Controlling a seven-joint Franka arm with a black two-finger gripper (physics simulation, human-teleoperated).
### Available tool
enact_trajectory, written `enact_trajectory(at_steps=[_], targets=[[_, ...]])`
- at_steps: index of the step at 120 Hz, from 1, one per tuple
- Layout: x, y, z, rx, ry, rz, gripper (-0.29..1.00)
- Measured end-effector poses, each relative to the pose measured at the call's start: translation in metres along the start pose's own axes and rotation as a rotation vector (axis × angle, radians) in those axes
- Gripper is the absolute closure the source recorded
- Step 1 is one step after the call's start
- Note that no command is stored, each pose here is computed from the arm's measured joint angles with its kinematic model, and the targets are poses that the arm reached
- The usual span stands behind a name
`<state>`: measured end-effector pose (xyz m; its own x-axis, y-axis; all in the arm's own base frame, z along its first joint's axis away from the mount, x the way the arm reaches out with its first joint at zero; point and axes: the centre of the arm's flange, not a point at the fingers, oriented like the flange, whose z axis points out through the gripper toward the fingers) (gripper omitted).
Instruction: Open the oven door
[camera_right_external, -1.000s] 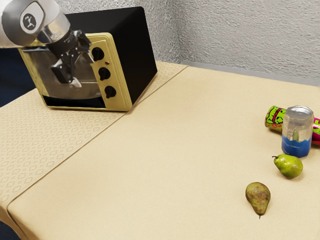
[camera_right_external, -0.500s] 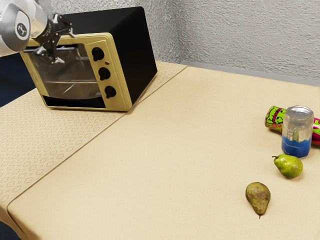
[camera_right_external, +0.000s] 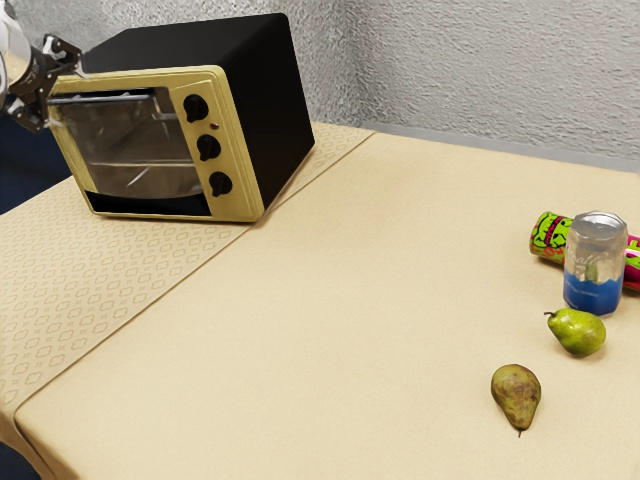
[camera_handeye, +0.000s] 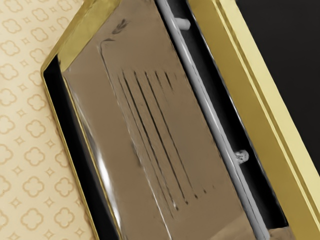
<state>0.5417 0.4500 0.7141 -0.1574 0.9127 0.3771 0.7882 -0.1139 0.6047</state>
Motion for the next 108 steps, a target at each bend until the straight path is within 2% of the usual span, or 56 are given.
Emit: enact_trajectory(at_steps=[20, 28, 44, 64, 84, 108], targets=[[0.012, -0.009, -0.001, -0.003, 0.006, 0.032, 0.00], [0.006, -0.004, 0.000, -0.018, -0.019, 0.031, 0.00], [-0.017, 0.009, 0.003, -0.046, -0.095, -0.072, 0.00], [-0.027, 0.016, 0.012, -0.085, -0.150, -0.226, 0.00], [-0.018, 0.010, 0.026, -0.106, -0.131, -0.353, 0.00], [0.009, -0.013, 0.038, -0.094, -0.088, -0.479, 0.00]])
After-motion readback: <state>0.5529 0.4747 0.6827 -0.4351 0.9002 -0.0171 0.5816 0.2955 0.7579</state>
